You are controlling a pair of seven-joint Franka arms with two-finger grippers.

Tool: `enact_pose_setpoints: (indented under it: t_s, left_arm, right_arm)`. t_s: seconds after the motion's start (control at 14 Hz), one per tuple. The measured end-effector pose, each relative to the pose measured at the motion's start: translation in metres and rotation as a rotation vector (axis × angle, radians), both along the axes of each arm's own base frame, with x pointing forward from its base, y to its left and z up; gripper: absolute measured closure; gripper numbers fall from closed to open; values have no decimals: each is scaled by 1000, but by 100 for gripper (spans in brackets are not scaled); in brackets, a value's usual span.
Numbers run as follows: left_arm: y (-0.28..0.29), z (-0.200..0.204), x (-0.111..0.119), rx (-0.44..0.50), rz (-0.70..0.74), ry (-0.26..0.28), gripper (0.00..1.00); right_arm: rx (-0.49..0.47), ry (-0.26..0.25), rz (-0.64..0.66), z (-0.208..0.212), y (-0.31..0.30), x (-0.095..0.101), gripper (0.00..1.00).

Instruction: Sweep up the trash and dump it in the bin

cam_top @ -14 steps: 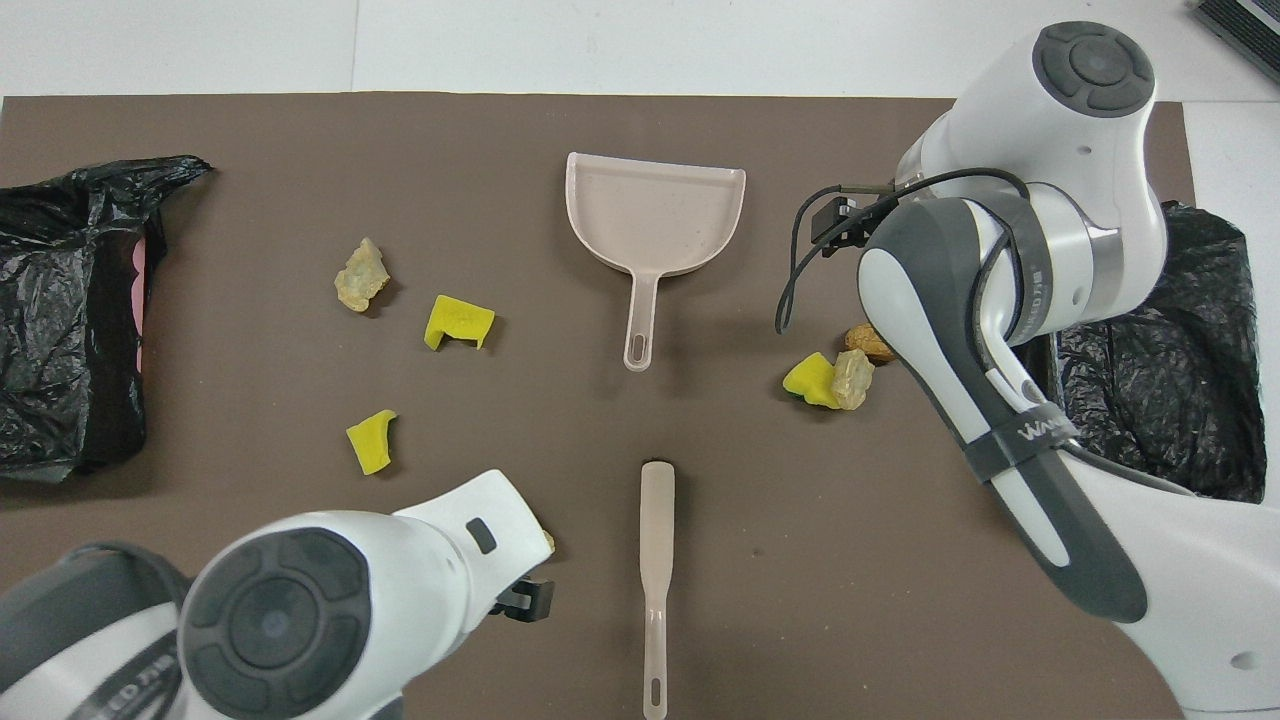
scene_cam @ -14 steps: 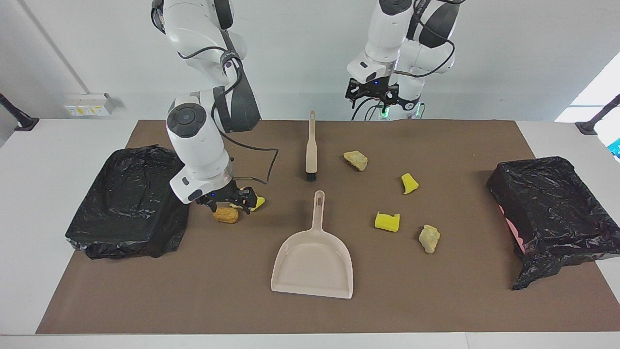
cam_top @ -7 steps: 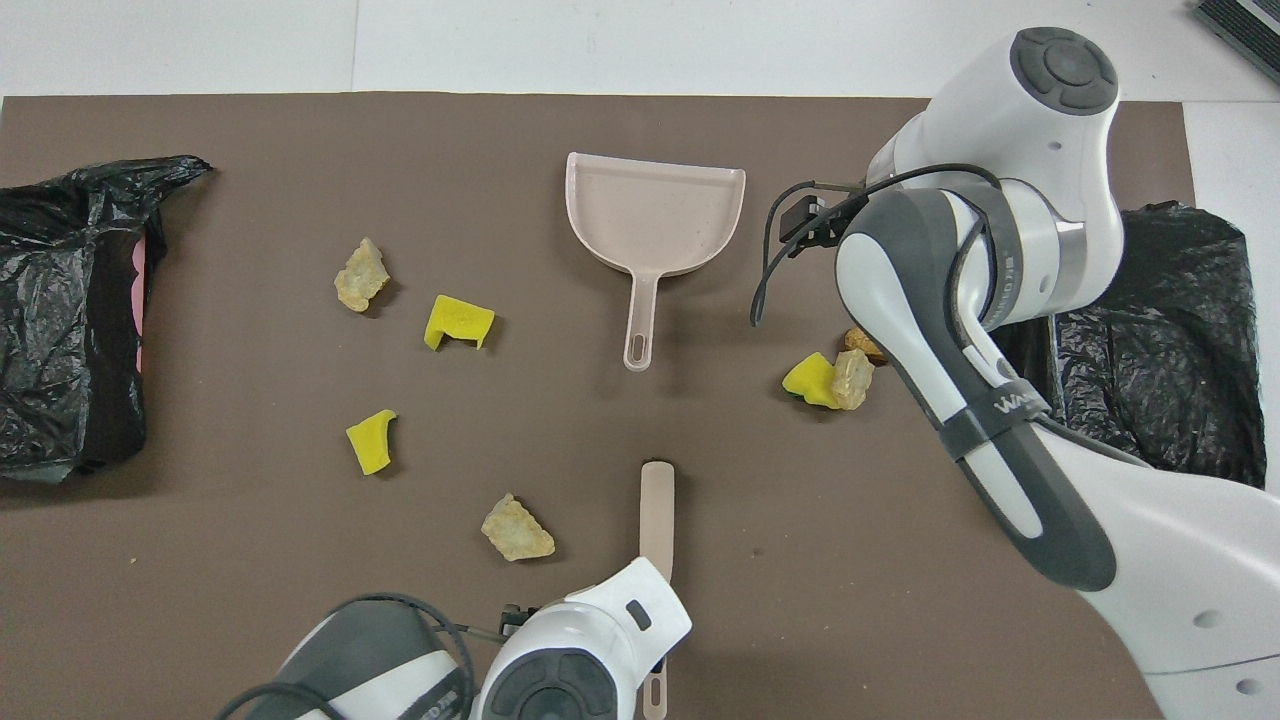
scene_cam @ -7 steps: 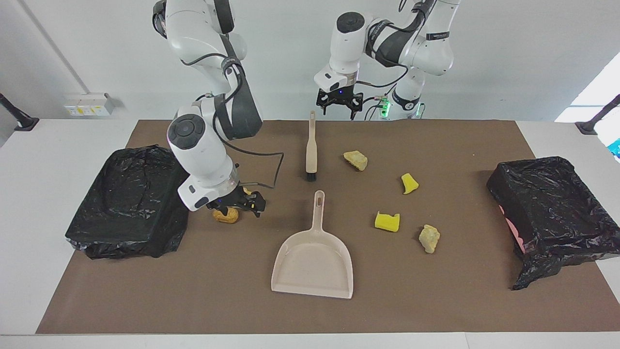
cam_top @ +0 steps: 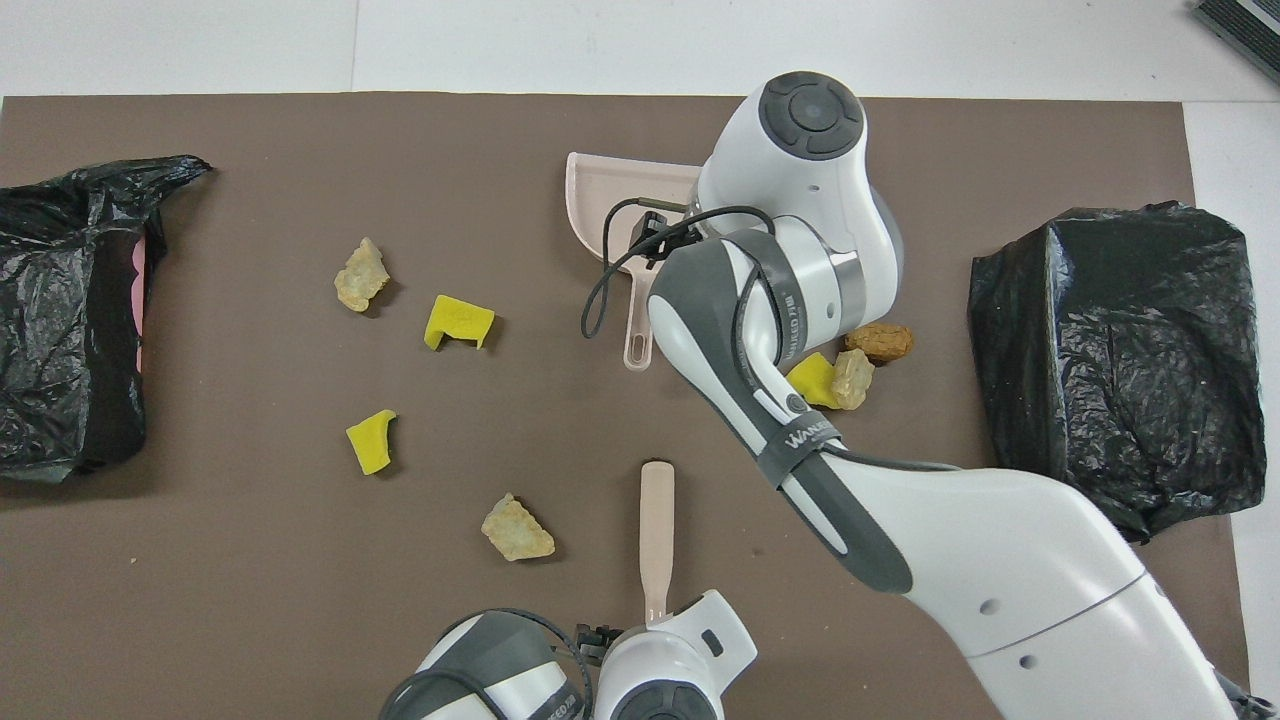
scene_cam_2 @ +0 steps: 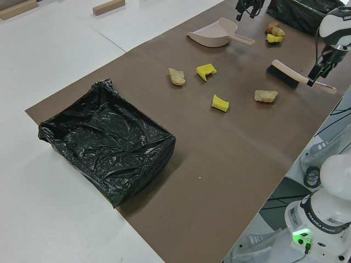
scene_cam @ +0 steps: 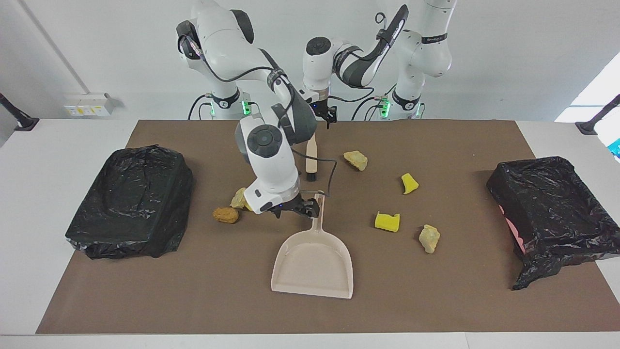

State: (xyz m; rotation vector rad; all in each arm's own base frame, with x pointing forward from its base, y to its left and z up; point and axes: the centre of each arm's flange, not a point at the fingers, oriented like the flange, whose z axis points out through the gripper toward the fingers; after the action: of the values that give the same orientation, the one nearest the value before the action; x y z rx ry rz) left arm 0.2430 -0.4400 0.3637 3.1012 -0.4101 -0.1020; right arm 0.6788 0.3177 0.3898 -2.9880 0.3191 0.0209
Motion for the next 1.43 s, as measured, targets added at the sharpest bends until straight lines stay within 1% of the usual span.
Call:
enact_pose_setpoints:
  t_s: [0.07, 0.21, 0.29, 0.36, 0.43, 0.5, 0.72, 0.79, 0.93, 1.0, 1.07, 1.14, 1.22, 1.29, 1.36, 1.43]
  left_arm:
    - [-1, 0, -1, -1, 3, 1, 3]
    - [-2, 0, -3, -8, 13, 13, 4]
    - [-3, 0, -4, -11, 16, 19, 10]
    - [-3, 0, -6, -14, 18, 25, 10]
    - [-4, 0, -7, -15, 20, 29, 18]
    - [-3, -3, -8, -12, 21, 34, 22]
    - [-2, -7, -8, -4, 24, 39, 24]
    - [-2, -7, -8, -4, 24, 40, 24]
    - [-2, -7, -8, -4, 24, 40, 27]
    - [-2, -7, -8, -6, 28, 44, 34]
    - [-2, -8, -9, -9, 36, 53, 35]
    - [-2, -9, -9, -11, 41, 59, 44]
    - [-2, -10, -9, -10, 43, 62, 47]
    - [-2, -11, -9, -9, 44, 65, 47]
    - [-2, -12, -9, -7, 45, 67, 47]
    - [-2, -13, -9, -4, 45, 69, 49]
  right_arm:
    - [10, -21, 4, -8, 13, 0, 0]
    - [27, -44, 9, -24, 32, 0, 0]
    - [33, -43, 17, -30, 39, -1, 0]
    - [33, -39, 29, -35, 49, -4, 0]
    - [25, -33, 46, -38, 58, -8, 0]
    - [-2, -22, 71, -38, 66, -15, 1]
    - [-103, -3, 140, -32, 80, -32, 4]
    - [-120, -4, 149, -29, 80, -34, 7]
    - [-128, -6, 150, -27, 79, -34, 9]
    - [-129, -5, 149, -28, 78, -34, 16]
    - [-130, -4, 148, -28, 77, -34, 16]
    - [-131, -2, 147, -29, 76, -33, 22]
    - [-133, 1, 146, -31, 75, -33, 28]
    - [-135, 4, 145, -33, 74, -33, 28]
    - [-138, 8, 144, -35, 73, -33, 36]
    - [-140, 11, 144, -37, 72, -34, 48]
